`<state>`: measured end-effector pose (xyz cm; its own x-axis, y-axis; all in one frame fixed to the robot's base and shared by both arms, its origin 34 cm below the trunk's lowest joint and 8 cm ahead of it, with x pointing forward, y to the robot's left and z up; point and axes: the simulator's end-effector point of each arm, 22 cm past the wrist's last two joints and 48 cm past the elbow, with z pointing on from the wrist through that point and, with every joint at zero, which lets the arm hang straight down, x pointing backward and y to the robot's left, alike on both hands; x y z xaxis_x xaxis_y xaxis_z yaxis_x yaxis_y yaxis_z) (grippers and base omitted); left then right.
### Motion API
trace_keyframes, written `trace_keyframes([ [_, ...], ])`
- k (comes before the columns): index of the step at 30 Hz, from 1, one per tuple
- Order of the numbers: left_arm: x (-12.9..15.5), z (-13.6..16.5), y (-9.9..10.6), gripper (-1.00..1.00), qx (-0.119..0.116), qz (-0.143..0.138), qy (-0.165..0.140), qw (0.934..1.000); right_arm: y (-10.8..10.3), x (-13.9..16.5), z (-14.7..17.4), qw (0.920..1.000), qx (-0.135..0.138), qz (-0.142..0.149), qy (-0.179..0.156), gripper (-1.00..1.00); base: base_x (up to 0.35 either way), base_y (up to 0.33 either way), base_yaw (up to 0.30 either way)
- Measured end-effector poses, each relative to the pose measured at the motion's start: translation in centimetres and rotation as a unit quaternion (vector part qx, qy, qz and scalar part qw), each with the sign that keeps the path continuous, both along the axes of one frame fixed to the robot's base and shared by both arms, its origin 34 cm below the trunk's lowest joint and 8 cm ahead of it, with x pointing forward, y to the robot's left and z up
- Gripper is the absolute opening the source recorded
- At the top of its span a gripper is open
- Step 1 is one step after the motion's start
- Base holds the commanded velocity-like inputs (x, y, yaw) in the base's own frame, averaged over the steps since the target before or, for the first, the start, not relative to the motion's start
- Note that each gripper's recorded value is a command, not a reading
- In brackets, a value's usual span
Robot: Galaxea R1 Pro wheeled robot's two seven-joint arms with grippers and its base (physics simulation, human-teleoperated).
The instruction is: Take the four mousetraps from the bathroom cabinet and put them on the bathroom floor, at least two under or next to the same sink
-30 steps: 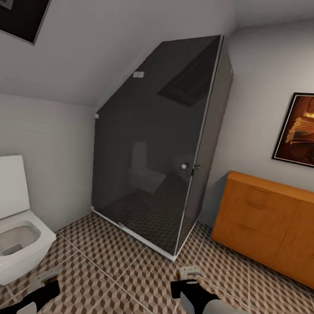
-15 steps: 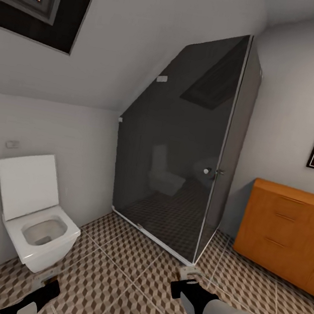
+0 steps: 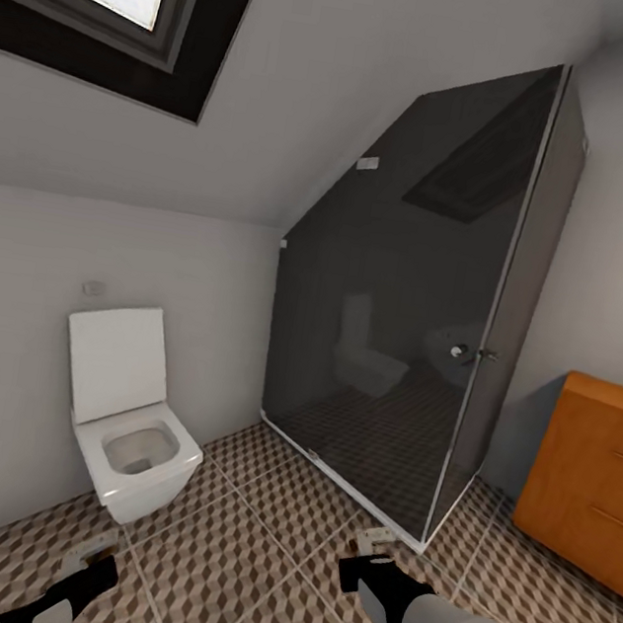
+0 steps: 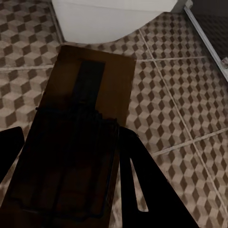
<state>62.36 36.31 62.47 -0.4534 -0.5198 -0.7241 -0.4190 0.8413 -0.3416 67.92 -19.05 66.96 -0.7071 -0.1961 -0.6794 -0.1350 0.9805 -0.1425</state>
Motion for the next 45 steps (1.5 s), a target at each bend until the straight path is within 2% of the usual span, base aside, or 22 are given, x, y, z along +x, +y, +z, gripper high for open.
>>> trace_keyframes([
  [23,-0.18,-0.08,0.62,-1.00,0.002,0.002,0.004,1.0000,-0.25,0.05,0.04,1.0000,-0.001,-0.002,-0.001,-1.00,0.004,-0.001,0.284],
  [45,-0.31,-0.21,0.65,-1.00,0.005,0.007,0.008,0.9999,-0.70,0.14,0.10,1.0000,-0.004,-0.005,-0.003,-1.00,0.240,-0.116,0.258],
])
